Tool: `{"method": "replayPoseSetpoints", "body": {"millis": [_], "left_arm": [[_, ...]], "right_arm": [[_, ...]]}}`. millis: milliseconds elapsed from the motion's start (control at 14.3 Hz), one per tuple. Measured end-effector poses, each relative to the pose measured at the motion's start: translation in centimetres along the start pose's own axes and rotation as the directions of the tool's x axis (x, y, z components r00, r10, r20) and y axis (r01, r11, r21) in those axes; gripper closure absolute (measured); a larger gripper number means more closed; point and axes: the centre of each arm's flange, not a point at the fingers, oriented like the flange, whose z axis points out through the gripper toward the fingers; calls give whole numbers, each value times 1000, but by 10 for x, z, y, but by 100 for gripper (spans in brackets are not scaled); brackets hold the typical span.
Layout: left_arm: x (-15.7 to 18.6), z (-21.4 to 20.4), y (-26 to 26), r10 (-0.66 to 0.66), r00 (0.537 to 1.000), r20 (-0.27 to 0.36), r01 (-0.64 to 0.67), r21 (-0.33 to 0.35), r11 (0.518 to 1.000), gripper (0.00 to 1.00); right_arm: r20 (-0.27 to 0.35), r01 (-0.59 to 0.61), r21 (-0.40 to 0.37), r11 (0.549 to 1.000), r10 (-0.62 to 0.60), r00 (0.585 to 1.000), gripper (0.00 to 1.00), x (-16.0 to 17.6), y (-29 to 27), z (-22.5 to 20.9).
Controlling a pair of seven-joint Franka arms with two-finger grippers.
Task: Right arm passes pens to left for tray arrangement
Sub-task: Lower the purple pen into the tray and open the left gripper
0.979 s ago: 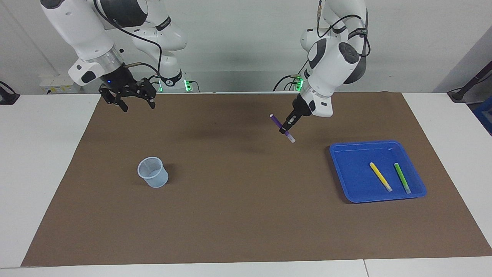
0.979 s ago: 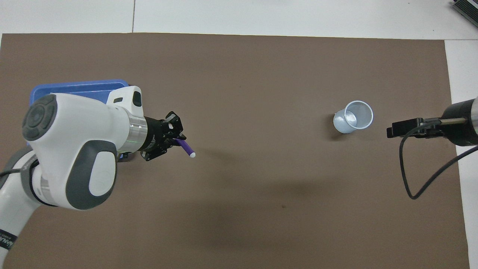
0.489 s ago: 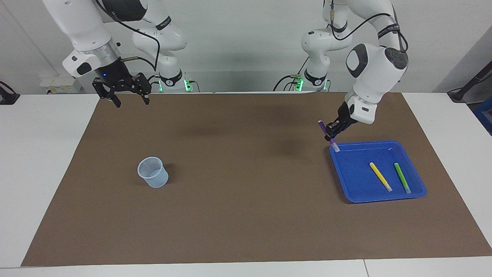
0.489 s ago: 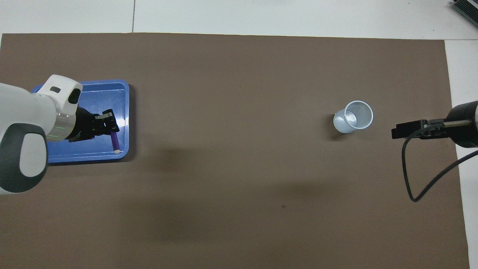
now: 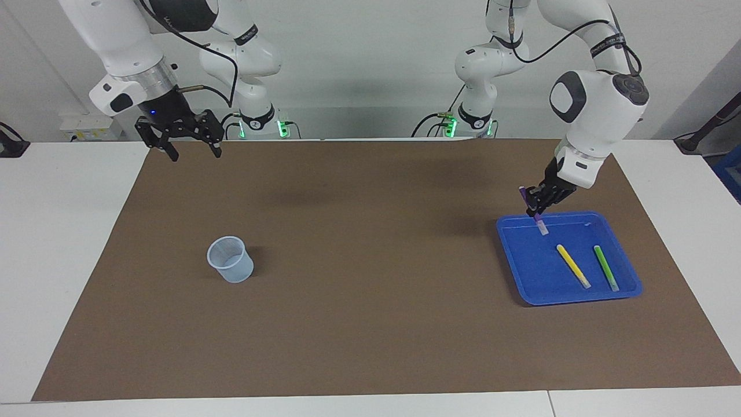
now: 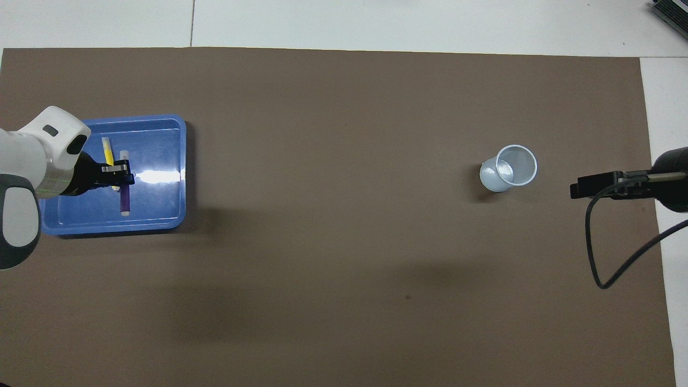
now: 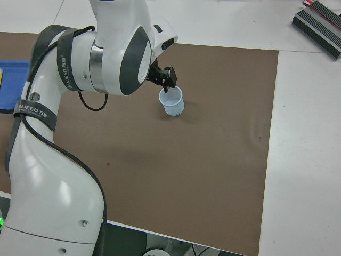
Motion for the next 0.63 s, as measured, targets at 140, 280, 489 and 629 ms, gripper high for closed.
{"method": "replayPoseSetpoints", "body": {"millis": [140, 280, 489, 629], "left_arm": [[5, 29, 0, 48, 999, -3, -48, 31, 998, 82], [10, 61, 0, 66, 998, -13, -66, 27, 997, 82], [12, 99, -5, 69, 998, -6, -68, 16, 998, 82], [12, 110, -5, 66, 998, -9, -66, 8, 998, 82]], "right_arm": [[-11, 8, -29, 1000, -8, 1000, 0, 0, 2, -5], [-26, 23, -56, 998, -24, 999, 0, -1, 5, -13], [-35, 5, -72, 997, -7, 999, 0, -7, 18, -23], [-39, -4, -73, 997, 1, 999, 0, -14, 28, -33]]}}
